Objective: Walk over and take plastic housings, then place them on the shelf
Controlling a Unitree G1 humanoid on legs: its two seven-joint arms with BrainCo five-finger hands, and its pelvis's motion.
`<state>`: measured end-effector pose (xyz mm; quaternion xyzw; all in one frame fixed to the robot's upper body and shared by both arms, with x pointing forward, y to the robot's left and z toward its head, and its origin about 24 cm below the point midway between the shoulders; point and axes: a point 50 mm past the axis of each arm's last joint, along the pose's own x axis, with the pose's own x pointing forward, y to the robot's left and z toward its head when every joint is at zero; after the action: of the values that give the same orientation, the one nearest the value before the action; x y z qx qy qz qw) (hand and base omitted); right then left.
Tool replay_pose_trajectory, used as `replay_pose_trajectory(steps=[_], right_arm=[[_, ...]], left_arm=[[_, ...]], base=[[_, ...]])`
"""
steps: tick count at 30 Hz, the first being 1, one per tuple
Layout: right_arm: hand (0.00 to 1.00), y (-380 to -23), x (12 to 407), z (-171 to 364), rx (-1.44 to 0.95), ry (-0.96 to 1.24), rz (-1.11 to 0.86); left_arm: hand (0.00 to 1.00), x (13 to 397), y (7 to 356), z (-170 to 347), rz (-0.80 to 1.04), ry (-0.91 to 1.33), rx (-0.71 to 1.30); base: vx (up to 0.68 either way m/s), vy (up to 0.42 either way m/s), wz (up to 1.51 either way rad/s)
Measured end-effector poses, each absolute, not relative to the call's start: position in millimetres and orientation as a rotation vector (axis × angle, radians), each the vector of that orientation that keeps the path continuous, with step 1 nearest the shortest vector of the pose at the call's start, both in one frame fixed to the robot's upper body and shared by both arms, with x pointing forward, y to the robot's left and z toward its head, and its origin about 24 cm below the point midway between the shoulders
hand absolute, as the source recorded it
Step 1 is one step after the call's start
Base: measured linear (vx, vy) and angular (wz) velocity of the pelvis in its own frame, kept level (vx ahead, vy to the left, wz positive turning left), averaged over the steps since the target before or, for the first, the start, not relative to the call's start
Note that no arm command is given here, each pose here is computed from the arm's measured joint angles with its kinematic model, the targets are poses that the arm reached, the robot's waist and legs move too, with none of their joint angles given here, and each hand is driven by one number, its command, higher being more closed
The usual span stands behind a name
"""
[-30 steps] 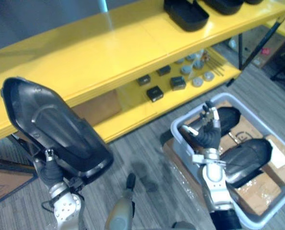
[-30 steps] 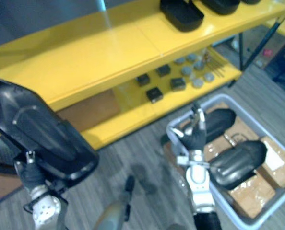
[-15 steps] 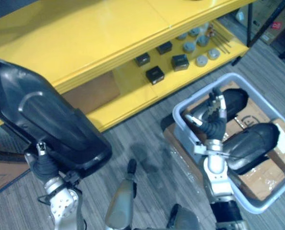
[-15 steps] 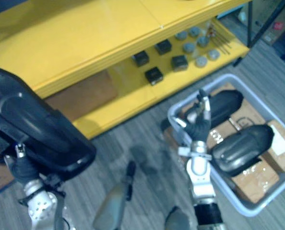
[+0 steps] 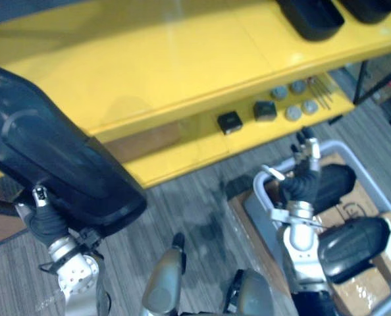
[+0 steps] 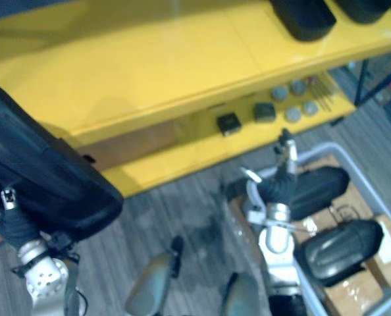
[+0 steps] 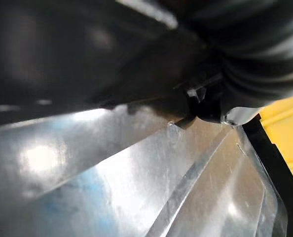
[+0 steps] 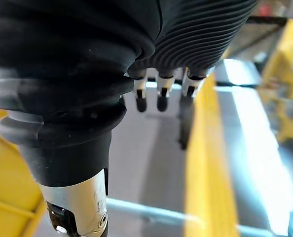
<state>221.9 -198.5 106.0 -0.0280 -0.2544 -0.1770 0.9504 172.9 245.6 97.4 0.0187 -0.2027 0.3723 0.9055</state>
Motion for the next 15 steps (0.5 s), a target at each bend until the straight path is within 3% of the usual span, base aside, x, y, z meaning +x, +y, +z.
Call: replay_pose_trajectory(steps=[8,15], right_arm=[[0.00,-239.2,186.8,96.3,-0.164,-0.449,-0.495],[0.00,-235.4,199.1,149.4,-0.155,-0.720,-0.407]], left_arm=[[1.00,171.2,235.2,78.5,0.707,-0.320,0.046],[1.00,186.3,223.2,117.1,0.662,-0.511,0.019]], base=[[0.25,-0.327,0.68],[0.07,-0.201,0.68]])
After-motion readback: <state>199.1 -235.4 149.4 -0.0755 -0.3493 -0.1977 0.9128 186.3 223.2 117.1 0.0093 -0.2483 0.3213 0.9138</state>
